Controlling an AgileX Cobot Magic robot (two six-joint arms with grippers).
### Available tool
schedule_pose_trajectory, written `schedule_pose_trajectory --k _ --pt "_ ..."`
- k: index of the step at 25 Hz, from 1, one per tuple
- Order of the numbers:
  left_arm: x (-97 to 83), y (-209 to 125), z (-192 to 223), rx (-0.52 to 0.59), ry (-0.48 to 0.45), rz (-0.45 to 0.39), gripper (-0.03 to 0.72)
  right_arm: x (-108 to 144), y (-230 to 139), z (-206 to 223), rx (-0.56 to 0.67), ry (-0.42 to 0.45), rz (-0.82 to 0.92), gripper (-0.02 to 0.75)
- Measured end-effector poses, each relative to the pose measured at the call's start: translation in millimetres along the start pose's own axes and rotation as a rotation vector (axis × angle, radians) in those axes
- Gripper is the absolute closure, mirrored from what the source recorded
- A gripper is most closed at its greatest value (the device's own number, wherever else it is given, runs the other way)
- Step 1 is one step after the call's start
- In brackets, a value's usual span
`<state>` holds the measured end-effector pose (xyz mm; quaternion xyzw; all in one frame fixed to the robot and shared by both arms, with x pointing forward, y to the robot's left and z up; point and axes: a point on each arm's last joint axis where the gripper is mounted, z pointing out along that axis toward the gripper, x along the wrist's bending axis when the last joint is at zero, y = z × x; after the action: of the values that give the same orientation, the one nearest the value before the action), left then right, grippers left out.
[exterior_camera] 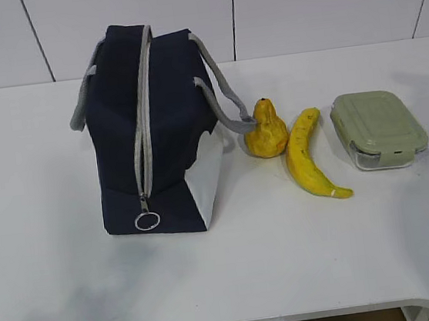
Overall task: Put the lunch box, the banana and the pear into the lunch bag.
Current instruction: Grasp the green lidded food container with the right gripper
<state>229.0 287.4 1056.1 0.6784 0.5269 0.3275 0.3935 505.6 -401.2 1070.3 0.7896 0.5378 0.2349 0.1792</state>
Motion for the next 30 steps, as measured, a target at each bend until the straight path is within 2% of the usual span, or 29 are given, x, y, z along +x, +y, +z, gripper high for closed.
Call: schedule_pose_trajectory --k 1,6,8,10,11,13,18,26,28,30 --pt "0.0 0.0 0.0 0.000 0.000 0.000 0.449 -1.4 5.8 9.0 0.010 0.062 0.001 0.475" --pt "0.0 0.0 0.0 0.000 0.000 0.000 0.449 -17.5 19.8 52.4 0.116 0.265 0.027 0.481" --pt "0.0 0.0 0.0 0.000 0.000 0.000 0.449 -19.1 25.9 63.8 0.152 0.376 0.028 0.481" --pt "0.0 0.0 0.0 0.000 0.000 0.000 0.449 -20.4 28.7 72.1 0.178 0.443 0.031 0.481" --pt "0.0 0.0 0.0 0.000 0.000 0.000 0.449 -20.7 33.3 83.7 0.211 0.536 0.026 0.481" --pt "0.0 0.0 0.0 0.000 0.000 0.000 0.449 -20.4 39.9 93.8 0.207 0.597 0.024 0.481" --pt "0.0 0.0 0.0 0.000 0.000 0.000 0.449 -24.7 58.4 118.9 0.153 0.669 0.042 0.481" --pt "0.0 0.0 0.0 0.000 0.000 0.000 0.449 -27.5 63.0 129.7 0.147 0.682 0.053 0.476" --pt "0.0 0.0 0.0 0.000 0.000 0.000 0.449 -27.7 62.7 130.4 0.148 0.682 0.054 0.428" --pt "0.0 0.0 0.0 0.000 0.000 0.000 0.449 -28.1 61.8 132.8 0.154 0.686 0.059 0.321"
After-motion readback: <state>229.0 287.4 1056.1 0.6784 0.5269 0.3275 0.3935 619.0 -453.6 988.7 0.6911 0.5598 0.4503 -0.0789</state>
